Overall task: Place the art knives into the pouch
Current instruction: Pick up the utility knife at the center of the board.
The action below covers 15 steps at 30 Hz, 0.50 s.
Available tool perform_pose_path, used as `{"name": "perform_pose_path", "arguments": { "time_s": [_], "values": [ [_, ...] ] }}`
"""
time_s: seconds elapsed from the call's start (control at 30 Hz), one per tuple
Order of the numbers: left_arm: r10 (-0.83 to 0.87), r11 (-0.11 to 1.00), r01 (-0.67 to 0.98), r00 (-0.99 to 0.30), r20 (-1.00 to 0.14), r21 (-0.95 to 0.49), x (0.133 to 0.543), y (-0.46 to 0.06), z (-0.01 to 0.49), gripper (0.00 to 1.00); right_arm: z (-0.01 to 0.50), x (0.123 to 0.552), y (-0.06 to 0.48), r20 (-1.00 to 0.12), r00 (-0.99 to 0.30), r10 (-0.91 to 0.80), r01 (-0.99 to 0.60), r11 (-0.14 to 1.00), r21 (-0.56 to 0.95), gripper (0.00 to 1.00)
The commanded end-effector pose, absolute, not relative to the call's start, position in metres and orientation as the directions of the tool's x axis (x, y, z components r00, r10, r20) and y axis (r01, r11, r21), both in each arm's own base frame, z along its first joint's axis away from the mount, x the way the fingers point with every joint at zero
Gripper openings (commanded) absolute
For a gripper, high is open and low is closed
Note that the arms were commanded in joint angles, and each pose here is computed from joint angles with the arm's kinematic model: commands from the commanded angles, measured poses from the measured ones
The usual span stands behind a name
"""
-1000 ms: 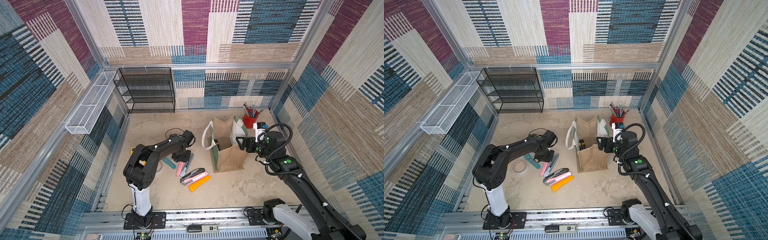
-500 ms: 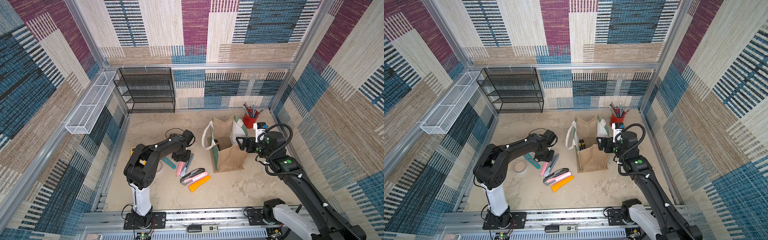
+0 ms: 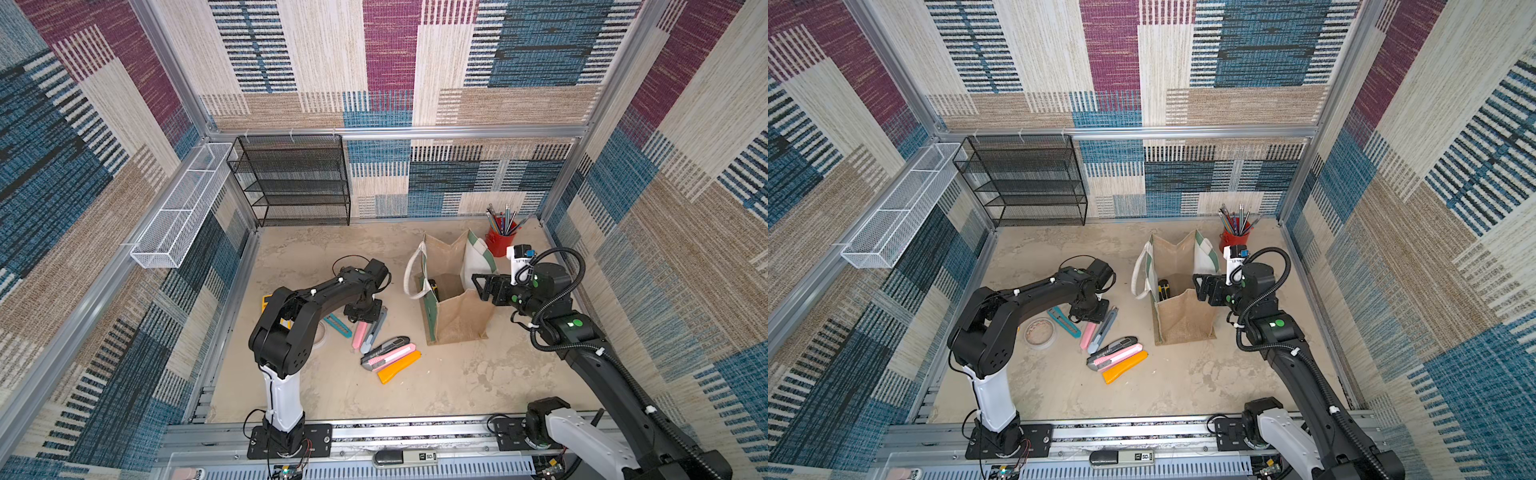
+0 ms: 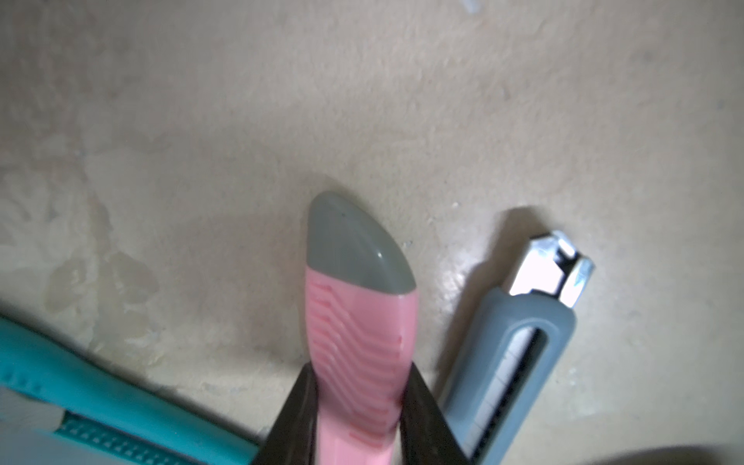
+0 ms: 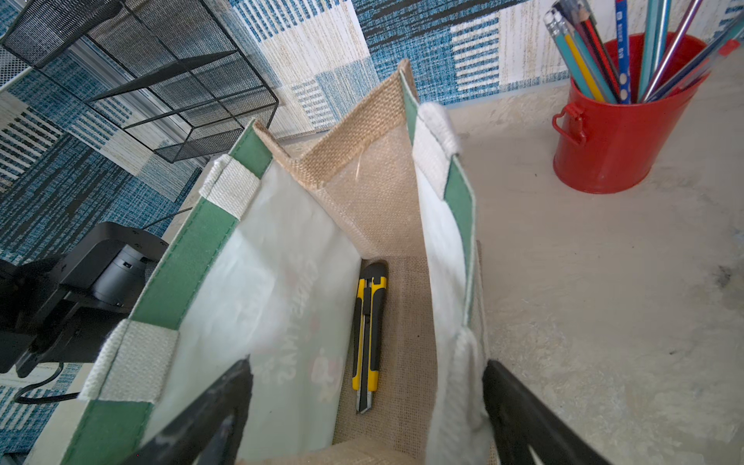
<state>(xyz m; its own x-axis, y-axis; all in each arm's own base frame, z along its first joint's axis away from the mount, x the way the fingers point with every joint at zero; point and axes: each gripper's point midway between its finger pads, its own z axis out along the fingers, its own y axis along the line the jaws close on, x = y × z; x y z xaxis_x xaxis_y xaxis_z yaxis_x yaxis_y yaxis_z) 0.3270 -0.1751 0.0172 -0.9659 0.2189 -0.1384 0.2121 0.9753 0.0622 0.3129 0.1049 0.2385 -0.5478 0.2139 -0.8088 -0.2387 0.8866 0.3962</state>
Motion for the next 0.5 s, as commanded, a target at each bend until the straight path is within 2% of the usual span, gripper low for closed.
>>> {"name": "perform_pose_path", "arguments": {
  "time_s": [0.0,0.1,0.47],
  "values": [
    [0.239,0.97,0.233,-0.966,-0.094,0.071,0.321,-0.172,0.004,0.07,0.238,0.314,0.102,-0.812,-0.543,0.215,-0.227,0.893,0.388,0.9],
    [0.235,0.972,0.232,-0.968,-0.091,0.045,0.321,-0.177,0.005,0.03,0.239,0.314,0.102,-0.813,-0.541,0.216,-0.227,0.893,0.389,0.9],
    [0.221,0.974,0.224,-0.969,-0.106,-0.02,0.326,-0.187,0.011,0.0,0.237,0.312,0.102,-0.81,-0.544,0.218,-0.226,0.892,0.391,0.9]
  ]
}}
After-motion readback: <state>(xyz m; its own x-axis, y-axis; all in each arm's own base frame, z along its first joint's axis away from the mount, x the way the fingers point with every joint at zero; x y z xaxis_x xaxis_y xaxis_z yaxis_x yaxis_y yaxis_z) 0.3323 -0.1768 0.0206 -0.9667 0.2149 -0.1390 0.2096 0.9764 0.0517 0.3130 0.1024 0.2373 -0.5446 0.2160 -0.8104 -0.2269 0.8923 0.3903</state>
